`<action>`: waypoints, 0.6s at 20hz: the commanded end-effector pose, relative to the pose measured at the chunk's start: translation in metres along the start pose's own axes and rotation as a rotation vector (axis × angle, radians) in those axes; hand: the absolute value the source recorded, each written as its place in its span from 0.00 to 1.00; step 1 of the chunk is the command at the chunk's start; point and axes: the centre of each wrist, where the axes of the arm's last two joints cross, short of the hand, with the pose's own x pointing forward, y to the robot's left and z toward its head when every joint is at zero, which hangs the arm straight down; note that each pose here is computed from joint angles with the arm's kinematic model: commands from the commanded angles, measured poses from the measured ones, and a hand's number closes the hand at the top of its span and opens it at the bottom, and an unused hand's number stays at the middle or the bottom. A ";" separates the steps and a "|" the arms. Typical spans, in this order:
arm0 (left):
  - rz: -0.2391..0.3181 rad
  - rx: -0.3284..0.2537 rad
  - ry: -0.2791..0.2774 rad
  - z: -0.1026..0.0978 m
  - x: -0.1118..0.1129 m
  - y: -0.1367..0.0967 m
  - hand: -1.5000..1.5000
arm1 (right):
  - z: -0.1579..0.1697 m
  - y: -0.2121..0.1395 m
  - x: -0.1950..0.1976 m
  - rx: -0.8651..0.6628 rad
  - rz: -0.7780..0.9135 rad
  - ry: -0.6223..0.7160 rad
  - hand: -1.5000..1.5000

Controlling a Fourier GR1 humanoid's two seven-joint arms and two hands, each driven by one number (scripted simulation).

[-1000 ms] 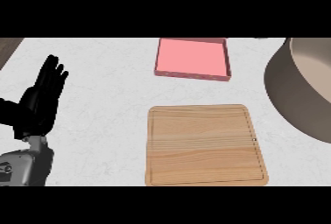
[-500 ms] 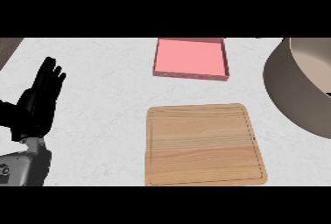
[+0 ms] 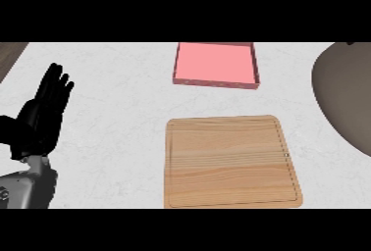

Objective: Pick the tomato from the cutting board and place it in the pot

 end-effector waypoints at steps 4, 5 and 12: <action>0.000 0.001 -0.013 -0.006 0.006 0.001 0.50 | 0.028 -0.053 -0.008 0.009 -0.060 0.003 0.00; -0.024 -0.001 -0.012 -0.012 0.005 0.009 0.50 | 0.035 -0.059 -0.010 0.010 -0.048 -0.003 0.00; -0.004 0.001 -0.010 0.000 -0.007 0.011 0.50 | 0.058 -0.091 -0.008 0.037 -0.029 0.010 0.00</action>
